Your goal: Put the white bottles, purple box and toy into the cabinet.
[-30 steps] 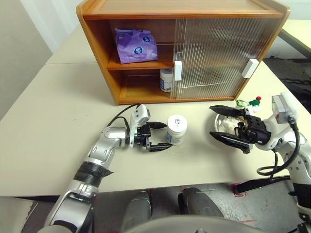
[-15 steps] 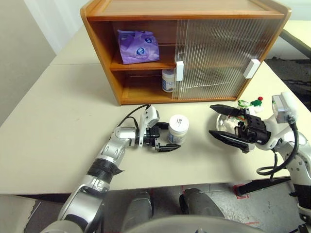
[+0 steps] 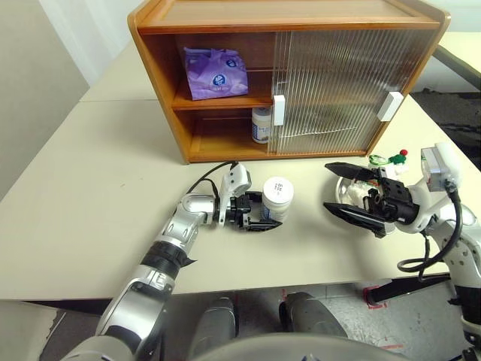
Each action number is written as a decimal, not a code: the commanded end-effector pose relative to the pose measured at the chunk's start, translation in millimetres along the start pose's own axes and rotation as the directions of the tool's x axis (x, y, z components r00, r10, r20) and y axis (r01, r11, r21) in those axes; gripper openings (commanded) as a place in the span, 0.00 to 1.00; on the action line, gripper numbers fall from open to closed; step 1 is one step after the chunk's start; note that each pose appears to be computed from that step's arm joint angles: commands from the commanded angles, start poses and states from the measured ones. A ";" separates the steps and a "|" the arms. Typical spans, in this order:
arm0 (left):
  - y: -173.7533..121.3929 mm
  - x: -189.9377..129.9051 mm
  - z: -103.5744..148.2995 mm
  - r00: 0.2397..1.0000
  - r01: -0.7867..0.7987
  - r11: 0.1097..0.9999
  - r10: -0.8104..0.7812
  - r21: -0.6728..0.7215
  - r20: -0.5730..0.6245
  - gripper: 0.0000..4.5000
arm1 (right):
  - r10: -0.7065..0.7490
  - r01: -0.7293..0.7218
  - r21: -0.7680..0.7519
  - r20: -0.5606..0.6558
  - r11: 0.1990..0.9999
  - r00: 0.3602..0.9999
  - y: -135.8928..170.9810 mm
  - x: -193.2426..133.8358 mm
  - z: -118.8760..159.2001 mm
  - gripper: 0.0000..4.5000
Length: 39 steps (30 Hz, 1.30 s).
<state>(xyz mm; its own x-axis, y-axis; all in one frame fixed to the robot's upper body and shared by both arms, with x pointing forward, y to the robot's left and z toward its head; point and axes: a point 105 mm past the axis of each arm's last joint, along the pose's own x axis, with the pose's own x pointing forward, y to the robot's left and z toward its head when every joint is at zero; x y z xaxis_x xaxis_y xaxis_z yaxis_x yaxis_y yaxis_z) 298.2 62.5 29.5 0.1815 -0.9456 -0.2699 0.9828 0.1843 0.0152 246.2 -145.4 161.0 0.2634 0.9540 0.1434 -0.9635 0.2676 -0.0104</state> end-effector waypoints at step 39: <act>138.5 -59.2 31.3 0.520 -0.848 0.515 0.854 -0.125 -0.012 0.70 | 0.031 -0.031 -0.003 -0.022 1.000 0.999 2.3 -1.9 -8.2 1.00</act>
<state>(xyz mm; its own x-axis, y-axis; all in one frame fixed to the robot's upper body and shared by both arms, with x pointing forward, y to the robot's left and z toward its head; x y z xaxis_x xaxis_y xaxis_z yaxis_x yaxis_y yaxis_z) 419.3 135.1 74.9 0.9237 -0.3580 -0.1362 0.3729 0.9218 0.1061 244.6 -147.6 154.0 0.2349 0.9626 0.1350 -0.9710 0.2388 -0.0130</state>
